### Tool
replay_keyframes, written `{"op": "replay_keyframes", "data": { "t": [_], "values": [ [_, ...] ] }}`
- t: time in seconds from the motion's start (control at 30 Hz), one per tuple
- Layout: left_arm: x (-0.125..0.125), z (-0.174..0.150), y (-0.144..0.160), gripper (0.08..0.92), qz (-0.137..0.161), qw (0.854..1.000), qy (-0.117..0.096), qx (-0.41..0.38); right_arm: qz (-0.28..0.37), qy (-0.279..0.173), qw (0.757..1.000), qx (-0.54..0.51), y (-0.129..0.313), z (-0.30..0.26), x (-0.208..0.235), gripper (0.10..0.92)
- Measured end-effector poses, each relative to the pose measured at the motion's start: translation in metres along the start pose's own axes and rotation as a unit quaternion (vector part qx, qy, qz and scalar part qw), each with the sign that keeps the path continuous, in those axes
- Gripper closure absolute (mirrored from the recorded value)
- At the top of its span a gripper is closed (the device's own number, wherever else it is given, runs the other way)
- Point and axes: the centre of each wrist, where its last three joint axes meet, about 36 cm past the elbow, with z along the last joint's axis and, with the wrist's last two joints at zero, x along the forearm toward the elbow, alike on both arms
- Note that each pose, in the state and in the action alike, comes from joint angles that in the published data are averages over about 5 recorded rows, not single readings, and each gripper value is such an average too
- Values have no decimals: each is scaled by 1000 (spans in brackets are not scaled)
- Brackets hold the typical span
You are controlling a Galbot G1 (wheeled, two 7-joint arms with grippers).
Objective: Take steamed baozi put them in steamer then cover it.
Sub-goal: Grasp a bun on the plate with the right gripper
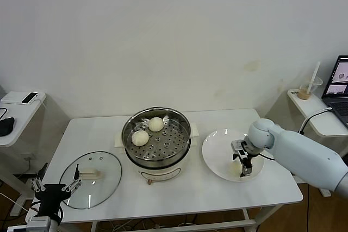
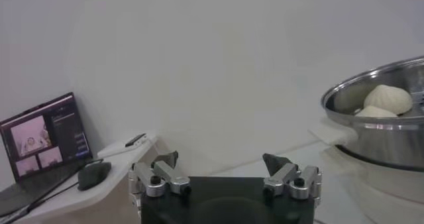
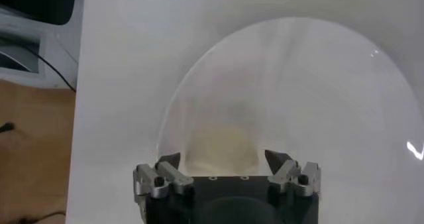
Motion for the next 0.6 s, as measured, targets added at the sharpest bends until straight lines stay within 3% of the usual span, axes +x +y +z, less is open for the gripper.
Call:
{"op": "replay_keyframes", "data": {
  "t": [0.2,0.6],
  "values": [
    [0,0,0,177,-1,1000,-1,1,-2,2,1000,-6,-2,3,1,419],
    [0,-2,0,177,-1,1000,-3,1,5,-2,1000,-12,-8,9,15,478]
  ]
}}
